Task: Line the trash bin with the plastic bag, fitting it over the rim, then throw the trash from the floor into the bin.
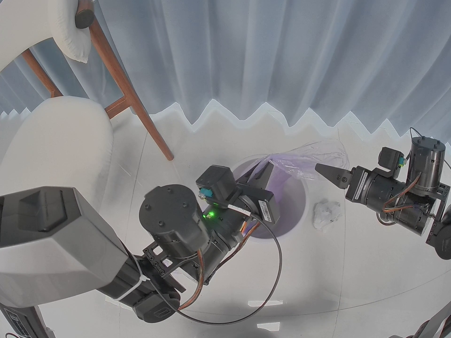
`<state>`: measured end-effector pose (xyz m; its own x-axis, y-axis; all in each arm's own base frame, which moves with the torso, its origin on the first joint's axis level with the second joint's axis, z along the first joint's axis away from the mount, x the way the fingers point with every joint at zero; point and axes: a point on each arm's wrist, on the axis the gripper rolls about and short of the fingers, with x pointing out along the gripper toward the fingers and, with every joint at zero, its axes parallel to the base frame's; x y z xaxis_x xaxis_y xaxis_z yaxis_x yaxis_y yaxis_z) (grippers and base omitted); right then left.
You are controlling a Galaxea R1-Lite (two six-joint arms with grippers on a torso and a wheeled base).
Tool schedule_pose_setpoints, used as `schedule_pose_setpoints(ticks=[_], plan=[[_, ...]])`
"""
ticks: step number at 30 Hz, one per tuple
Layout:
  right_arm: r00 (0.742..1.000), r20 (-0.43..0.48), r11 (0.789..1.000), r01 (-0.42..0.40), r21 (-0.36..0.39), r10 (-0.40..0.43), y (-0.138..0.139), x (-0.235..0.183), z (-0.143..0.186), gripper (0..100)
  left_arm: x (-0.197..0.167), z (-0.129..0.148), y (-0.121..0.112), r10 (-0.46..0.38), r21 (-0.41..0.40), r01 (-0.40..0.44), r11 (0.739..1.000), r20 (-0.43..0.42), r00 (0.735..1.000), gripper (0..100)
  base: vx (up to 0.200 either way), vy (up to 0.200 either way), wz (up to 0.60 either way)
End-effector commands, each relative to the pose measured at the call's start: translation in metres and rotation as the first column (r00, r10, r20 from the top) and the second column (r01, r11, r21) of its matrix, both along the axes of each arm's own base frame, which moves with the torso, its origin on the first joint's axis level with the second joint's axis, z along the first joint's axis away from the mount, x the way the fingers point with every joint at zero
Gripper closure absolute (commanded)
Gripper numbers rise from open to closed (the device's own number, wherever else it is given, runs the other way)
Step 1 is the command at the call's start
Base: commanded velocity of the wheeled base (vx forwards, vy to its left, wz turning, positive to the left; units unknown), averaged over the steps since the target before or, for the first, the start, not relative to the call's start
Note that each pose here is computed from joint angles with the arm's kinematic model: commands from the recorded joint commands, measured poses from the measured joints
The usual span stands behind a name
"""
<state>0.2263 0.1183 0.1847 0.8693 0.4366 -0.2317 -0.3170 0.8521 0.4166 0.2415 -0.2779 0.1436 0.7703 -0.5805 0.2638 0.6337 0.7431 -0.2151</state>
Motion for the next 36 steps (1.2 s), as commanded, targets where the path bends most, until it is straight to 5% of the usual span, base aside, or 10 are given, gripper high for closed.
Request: schedule_pose_setpoints(ticks=[1, 32, 33, 36], plan=[[1.0, -0.022, 1.0, 0.002, -0.009, -0.002, 0.003, 0.007, -0.009, 0, 0.0, 0.001, 0.0, 0.002, -0.003, -0.002, 1.0, 0.001, 1.0, 100, 0.0, 0.0, 0.0], [0.998, 0.052, 0.998, 0.029, 0.052, -0.031, 0.009, 0.032, -0.023, 0, -0.002, 0.001, -0.001, -0.003, -0.004, 0.003, 1.0, 0.0, 1.0, 100, 0.0, 0.0, 0.0], [0.999, 0.044, 0.998, 0.028, 0.05, -0.03, 0.01, 0.033, -0.026, 100, -0.002, 0.001, -0.001, -0.004, -0.005, 0.004, 1.0, -0.001, 1.0, 100, 0.0, 0.0, 0.0], [0.999, 0.027, 0.999, 0.027, 0.041, -0.028, 0.011, 0.035, -0.032, 100, 0.0, -0.001, 0.0, -0.001, -0.003, 0.001, 1.0, -0.004, 1.0, 100, 0.0, 0.0, 0.0]])
